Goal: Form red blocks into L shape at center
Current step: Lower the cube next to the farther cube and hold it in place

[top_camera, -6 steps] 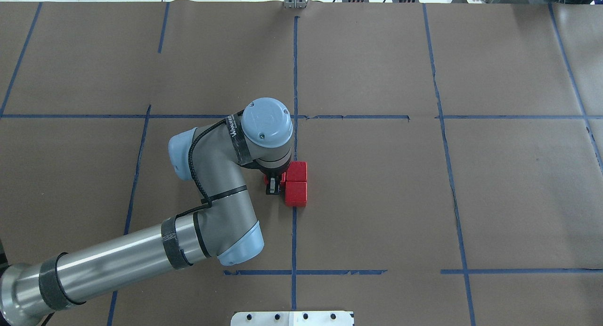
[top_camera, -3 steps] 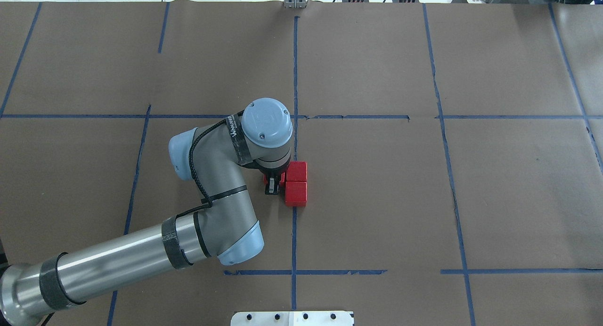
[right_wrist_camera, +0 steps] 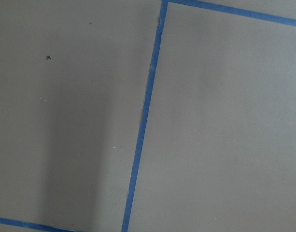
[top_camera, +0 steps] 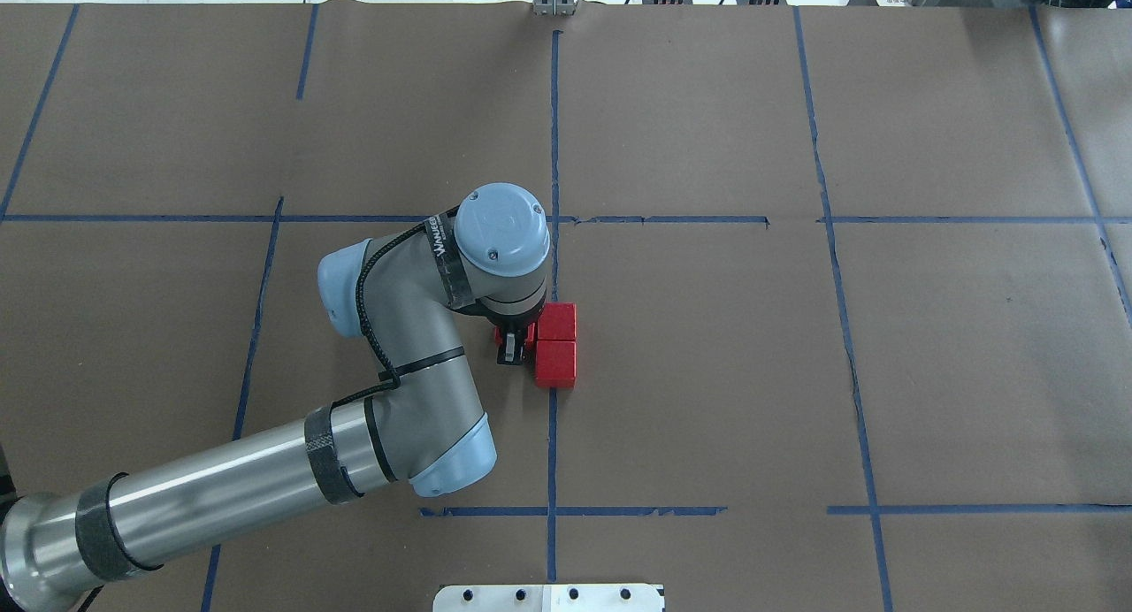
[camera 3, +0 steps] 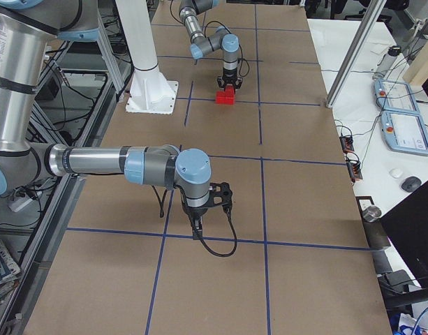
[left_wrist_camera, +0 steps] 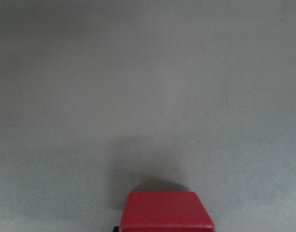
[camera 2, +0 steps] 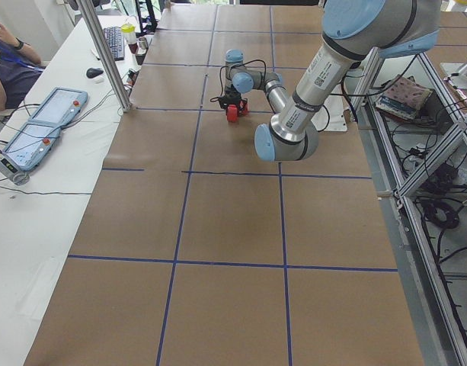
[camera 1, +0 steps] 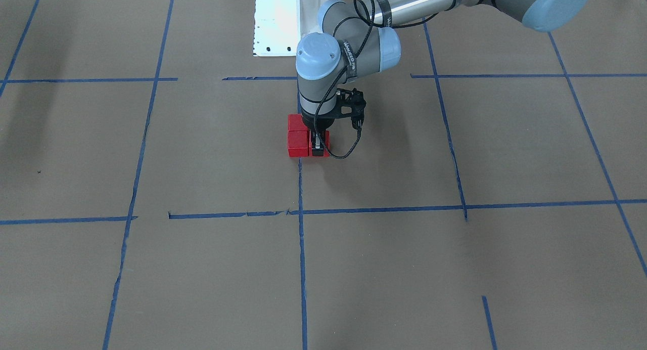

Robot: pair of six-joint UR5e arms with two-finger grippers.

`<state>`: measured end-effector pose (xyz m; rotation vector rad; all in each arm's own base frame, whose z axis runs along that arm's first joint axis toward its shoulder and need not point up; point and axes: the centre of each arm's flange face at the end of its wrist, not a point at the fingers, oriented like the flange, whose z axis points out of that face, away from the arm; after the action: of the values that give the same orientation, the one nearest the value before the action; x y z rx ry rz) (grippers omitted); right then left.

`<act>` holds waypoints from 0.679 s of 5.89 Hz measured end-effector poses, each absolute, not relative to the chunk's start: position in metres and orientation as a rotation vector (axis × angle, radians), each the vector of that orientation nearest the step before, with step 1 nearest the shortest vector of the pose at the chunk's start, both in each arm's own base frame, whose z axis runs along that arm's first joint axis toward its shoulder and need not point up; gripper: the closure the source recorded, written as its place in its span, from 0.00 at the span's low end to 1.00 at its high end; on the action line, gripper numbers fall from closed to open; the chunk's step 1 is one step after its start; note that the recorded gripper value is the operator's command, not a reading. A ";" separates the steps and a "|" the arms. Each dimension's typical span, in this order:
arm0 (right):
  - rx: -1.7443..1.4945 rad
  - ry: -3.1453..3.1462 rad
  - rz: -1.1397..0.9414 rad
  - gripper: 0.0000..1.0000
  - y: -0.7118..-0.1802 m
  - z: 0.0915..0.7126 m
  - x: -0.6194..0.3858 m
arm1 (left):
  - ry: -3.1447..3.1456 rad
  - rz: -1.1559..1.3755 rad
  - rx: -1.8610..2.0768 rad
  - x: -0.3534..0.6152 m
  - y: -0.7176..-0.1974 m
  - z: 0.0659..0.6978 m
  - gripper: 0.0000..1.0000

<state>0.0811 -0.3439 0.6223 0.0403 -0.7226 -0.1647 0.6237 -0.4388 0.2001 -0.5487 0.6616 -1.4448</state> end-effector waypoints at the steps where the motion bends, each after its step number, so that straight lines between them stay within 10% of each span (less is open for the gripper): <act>1: 0.041 -0.723 -0.164 0.00 -0.344 0.622 0.081 | 0.664 -1.445 -0.551 0.624 -0.439 0.198 0.50; 3: 0.042 -0.723 -0.164 0.00 -0.344 0.622 0.081 | 0.665 -1.447 -0.553 0.624 -0.438 0.196 0.48; 4: 0.042 -0.723 -0.165 0.00 -0.344 0.622 0.081 | 0.664 -1.447 -0.552 0.624 -0.439 0.197 0.01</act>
<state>0.0813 -0.3441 0.6217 0.0417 -0.7226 -0.1647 0.6244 -0.4386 0.1969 -0.5519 0.6642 -1.4470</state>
